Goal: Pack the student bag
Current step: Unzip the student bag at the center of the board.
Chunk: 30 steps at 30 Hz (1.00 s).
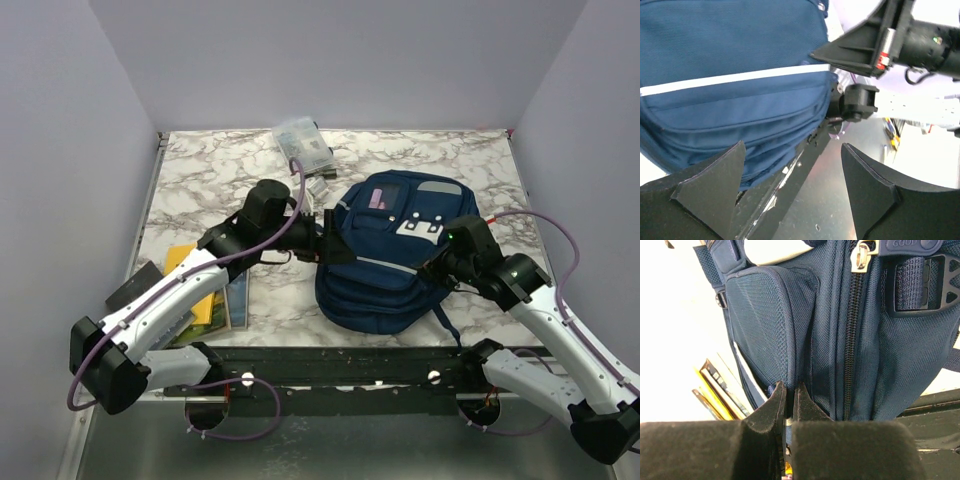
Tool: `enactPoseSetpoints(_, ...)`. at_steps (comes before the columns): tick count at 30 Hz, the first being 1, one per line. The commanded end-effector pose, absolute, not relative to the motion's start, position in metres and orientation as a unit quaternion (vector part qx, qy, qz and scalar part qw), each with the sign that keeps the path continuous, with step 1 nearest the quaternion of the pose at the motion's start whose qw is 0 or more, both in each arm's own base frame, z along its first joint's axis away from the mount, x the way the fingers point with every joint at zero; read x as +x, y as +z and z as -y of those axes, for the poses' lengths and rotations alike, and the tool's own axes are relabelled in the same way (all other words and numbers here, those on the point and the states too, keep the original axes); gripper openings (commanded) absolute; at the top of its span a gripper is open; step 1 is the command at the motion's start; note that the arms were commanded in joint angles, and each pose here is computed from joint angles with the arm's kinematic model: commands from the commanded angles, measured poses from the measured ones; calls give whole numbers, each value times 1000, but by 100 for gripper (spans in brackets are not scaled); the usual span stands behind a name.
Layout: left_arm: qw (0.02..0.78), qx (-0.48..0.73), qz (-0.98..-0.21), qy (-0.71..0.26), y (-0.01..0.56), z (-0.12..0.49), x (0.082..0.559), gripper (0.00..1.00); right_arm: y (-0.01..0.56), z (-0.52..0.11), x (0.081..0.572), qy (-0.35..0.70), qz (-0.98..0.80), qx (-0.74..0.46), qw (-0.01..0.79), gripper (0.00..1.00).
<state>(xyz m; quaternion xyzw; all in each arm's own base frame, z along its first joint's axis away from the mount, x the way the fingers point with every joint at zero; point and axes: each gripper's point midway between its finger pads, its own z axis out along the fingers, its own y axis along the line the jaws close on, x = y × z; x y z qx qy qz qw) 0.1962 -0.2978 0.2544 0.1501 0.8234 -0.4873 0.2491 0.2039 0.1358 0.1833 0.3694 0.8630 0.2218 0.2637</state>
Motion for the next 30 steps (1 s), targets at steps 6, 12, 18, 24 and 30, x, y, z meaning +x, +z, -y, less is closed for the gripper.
enactPoseSetpoints(6,259,255,-817,-447,254,348,162,78,233,-161,223,332,-819,358,303,0)
enactPoseSetpoints(12,362,338,-791,-360,244,370,148,82,238,-157,216,346,-804,384,295,0)
enactPoseSetpoints(18,367,304,-832,-283,217,378,168,82,240,-172,213,366,-816,357,270,0)
enactPoseSetpoints(24,357,288,-849,-262,197,386,176,82,244,-173,212,373,-814,353,271,0)
enactPoseSetpoints(30,330,300,-839,-313,199,411,160,86,242,-185,212,387,-820,339,252,0)
